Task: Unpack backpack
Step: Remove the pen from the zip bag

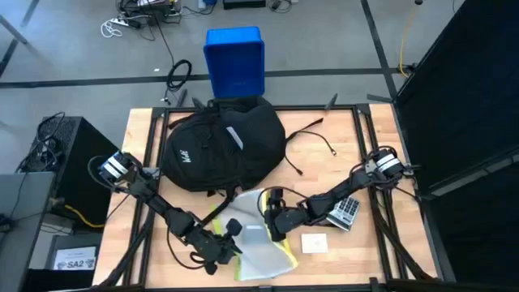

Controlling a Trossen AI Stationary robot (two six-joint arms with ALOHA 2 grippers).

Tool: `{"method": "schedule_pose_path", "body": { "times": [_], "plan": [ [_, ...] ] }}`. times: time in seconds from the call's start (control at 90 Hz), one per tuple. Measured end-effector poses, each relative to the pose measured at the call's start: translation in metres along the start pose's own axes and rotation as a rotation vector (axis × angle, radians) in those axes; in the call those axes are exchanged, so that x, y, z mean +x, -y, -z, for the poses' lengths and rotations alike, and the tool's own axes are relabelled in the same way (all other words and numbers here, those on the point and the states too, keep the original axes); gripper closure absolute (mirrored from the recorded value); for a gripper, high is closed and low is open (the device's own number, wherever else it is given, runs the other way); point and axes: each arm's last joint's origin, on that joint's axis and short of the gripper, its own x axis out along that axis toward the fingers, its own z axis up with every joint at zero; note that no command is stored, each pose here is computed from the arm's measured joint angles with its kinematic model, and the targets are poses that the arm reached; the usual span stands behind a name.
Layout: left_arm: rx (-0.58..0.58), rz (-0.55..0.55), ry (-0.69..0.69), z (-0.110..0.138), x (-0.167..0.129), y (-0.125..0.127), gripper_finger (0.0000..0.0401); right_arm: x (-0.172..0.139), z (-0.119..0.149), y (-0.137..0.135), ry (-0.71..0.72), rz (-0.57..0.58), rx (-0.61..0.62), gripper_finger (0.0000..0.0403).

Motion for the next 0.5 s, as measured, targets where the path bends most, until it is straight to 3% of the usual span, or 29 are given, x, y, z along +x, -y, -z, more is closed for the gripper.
{"method": "schedule_pose_path", "body": {
  "times": [0.222,0.5],
  "plan": [
    [0.004,0.002,-0.015,0.0015,0.0000,0.0001,0.0401,0.0035,-0.0054,0.0044,0.052,-0.075,0.005,0.0178],
    [0.002,-0.026,-0.014,0.0007,0.0000,-0.0009,0.0401,0.0049,-0.0061,0.0069,0.058,-0.076,0.046,0.0162]
  ]
}}
